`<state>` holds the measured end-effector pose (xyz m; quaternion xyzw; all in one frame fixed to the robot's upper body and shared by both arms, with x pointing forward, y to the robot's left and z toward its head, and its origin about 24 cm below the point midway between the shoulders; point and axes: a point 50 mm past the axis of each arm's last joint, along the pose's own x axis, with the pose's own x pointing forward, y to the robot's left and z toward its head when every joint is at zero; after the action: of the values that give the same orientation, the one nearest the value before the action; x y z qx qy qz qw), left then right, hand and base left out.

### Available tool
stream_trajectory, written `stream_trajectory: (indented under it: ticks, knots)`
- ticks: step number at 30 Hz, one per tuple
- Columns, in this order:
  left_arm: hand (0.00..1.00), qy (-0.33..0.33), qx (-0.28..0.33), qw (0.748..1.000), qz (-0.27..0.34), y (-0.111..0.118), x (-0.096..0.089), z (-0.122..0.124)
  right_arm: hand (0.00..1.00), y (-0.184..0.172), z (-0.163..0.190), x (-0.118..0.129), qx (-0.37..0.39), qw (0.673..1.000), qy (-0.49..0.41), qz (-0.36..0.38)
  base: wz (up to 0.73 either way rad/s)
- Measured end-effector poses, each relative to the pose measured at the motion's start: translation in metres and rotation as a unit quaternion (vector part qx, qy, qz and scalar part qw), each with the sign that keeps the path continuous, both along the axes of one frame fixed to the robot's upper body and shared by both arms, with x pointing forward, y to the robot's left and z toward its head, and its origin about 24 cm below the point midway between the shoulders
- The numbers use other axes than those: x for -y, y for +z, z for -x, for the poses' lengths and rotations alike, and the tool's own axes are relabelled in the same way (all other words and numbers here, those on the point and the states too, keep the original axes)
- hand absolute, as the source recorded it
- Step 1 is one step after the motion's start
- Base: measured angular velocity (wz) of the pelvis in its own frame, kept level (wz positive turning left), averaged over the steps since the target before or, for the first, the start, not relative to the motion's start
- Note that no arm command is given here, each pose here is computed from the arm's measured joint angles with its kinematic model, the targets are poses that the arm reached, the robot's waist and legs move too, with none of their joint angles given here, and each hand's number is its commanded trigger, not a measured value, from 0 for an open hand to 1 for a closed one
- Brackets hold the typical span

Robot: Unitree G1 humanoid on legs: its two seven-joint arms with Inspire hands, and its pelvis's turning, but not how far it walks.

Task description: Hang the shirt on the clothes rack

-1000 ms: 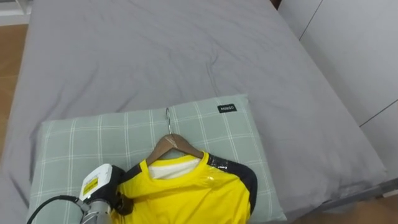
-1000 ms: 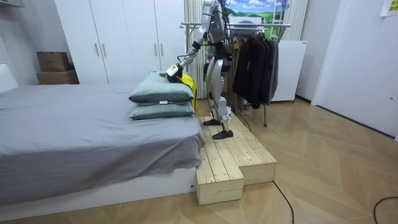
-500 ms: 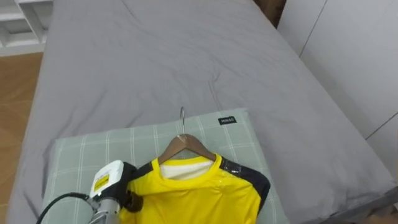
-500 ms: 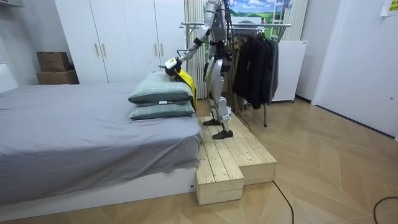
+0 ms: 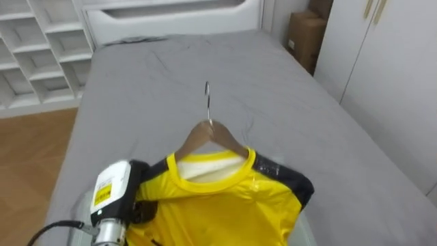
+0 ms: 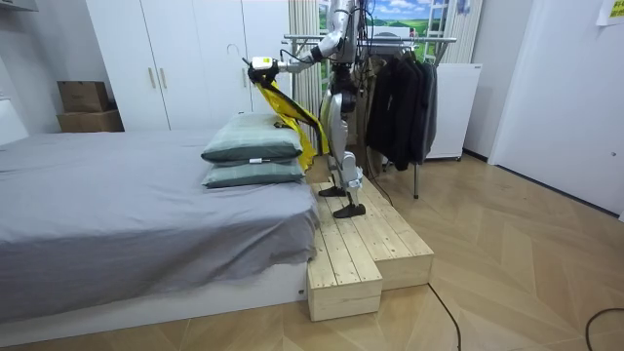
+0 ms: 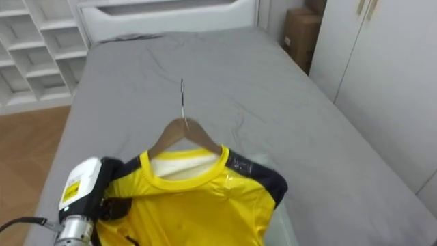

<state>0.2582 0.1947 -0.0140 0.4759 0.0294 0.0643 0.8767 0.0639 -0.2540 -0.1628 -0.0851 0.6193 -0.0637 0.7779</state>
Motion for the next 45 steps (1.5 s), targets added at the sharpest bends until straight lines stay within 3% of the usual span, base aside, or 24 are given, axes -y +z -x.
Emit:
stream_trajectory:
  ticks: [6,16,30,45]
  knots:
    - [1.00,-0.001,0.018,1.000,-0.007,0.008,-0.006,0.004,0.00,-0.001,0.008,0.001,-0.012,1.000,-0.011,-0.010,0.00]
    - [1.00,-0.010,0.119,0.993,0.021,0.052,0.000,0.006,0.00,-0.001,0.019,0.007,-0.034,0.999,-0.009,0.010,-0.02]
    - [1.00,0.026,0.114,0.993,0.001,0.045,-0.016,0.017,0.00,0.007,0.017,0.030,-0.028,0.995,-0.028,0.096,0.00]
    - [1.00,0.024,0.126,0.992,0.000,0.049,-0.020,0.017,0.00,0.035,-0.038,0.047,0.116,0.963,0.026,0.244,0.00]
